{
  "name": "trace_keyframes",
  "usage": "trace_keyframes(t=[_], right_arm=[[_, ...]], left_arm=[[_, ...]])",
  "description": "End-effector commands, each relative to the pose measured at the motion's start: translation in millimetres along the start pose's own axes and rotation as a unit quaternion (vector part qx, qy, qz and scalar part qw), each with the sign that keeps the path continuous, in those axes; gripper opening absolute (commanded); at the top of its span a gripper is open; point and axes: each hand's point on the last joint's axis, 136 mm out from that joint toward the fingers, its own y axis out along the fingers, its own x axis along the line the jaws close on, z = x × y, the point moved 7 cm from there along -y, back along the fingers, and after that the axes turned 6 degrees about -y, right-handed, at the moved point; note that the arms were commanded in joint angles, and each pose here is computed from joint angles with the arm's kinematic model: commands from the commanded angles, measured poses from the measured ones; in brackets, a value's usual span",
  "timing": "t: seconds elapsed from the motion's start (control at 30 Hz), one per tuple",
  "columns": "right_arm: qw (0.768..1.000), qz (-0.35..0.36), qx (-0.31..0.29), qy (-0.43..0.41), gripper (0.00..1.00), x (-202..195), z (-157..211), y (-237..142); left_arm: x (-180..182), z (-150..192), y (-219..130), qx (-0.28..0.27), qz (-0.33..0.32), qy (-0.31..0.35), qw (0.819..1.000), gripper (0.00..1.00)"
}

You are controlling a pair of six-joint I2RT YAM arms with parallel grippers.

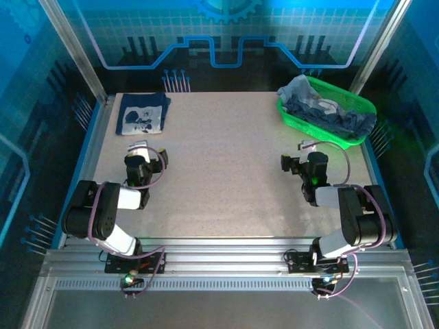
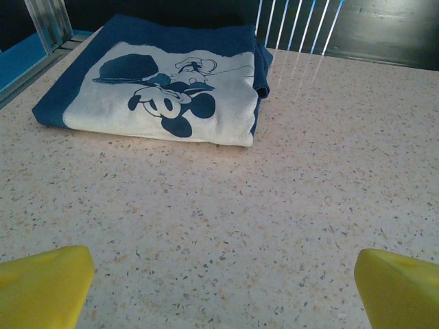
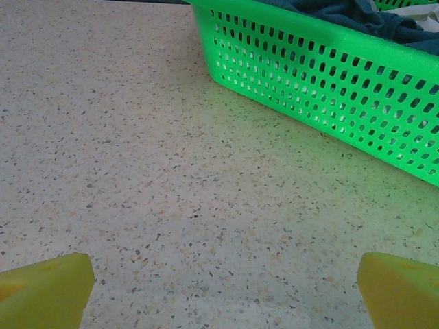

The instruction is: Fold and stack the t-shirts

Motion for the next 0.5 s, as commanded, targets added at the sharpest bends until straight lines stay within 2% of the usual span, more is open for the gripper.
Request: trace_keyframes(t=[0.0,0.23,0.37,0.47], right_arm=[[1.000,0.003,-0.024,-0.010,1.00,2.7,-11.2,2.0],[1.000,0.002,-0.023,-0.012,1.00,3.3,-11.1,2.0],[0.999,-0.037,-0.022,-0.023,1.00,8.6,-13.1,4.4],[0.999,-0.039,-0.022,-0.022,1.00,8.4,-12.9,4.4]], left_arm=[[-1.2,-3.0,-0.4,-0.003,0.006,0.012,1.000,0.99],[-1.9,-3.5,-0.1,-0.003,0.007,0.013,1.000,0.99],[-1.8,-3.1,-0.1,-0.003,0.006,0.013,1.000,0.99],[-1.7,-3.4,-0.3,-0.003,0.006,0.013,1.000,0.99]])
